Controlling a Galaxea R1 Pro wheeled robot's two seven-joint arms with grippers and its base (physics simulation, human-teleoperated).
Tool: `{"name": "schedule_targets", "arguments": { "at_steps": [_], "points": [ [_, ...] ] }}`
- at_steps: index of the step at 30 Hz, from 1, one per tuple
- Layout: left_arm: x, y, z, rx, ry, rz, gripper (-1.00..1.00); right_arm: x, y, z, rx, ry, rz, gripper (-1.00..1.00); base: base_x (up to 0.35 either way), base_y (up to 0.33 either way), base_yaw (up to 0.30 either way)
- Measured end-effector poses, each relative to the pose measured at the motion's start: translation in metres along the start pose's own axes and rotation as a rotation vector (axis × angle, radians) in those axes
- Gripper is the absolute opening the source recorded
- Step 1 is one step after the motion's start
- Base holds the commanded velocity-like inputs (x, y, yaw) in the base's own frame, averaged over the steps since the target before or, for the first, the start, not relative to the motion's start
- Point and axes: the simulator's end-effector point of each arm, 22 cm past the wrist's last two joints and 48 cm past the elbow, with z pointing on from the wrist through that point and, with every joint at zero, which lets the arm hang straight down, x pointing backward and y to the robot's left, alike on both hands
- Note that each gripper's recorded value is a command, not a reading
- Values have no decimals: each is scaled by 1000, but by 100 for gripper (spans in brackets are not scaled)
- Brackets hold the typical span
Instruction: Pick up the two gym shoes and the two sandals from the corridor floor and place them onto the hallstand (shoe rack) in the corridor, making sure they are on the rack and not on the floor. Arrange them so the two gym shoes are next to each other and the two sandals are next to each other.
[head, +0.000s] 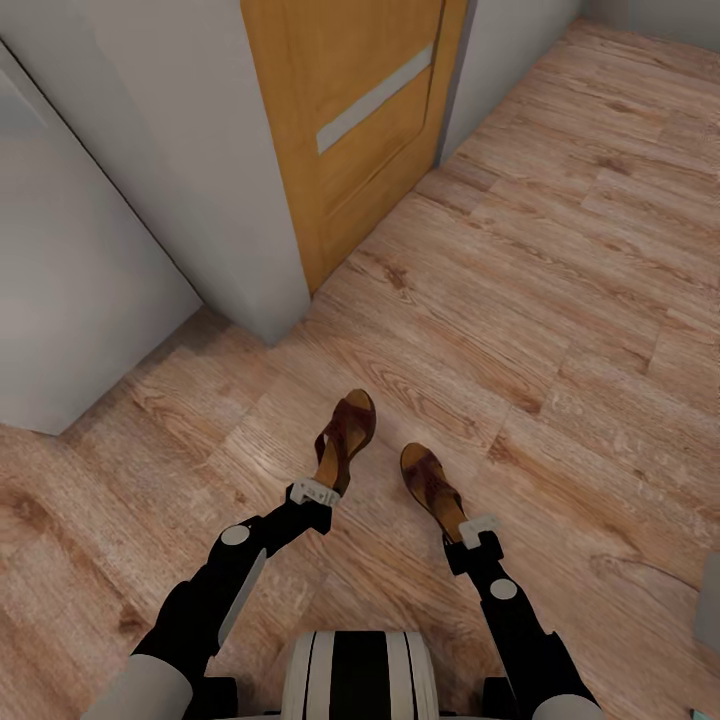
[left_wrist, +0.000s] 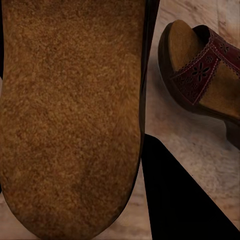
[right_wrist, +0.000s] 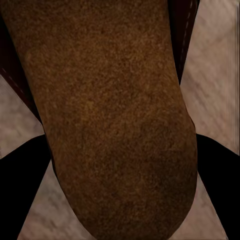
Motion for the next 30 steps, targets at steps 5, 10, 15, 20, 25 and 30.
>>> {"name": "schedule_targets", "arguments": {
  "at_steps": [5,10,15,20,25,30],
  "points": [
    [-11,1,-5,-6,-16,11,-100,-10,-2,-4,4,-19,4,-100,0,0,-2],
    [-36,1,-13,-15,-61,33,-100,-22,-6,-9,10,-42,9,-100,0,0,-27],
    [-37,7,-33,-46,-71,41,-100,-38,-12,-15,20,-73,13,-100,0,0,-2],
    [-15,60,-73,-169,-68,-25,-100,-48,-23,-22,34,-95,6,-100,0,0,0],
    [15,73,-99,-224,-40,-64,-100,-64,-35,-32,56,-150,-8,-100,0,0,0],
    [46,70,-120,-263,-7,-78,-100,-62,-32,-46,57,-197,-18,-100,0,0,0]
  ]
}}
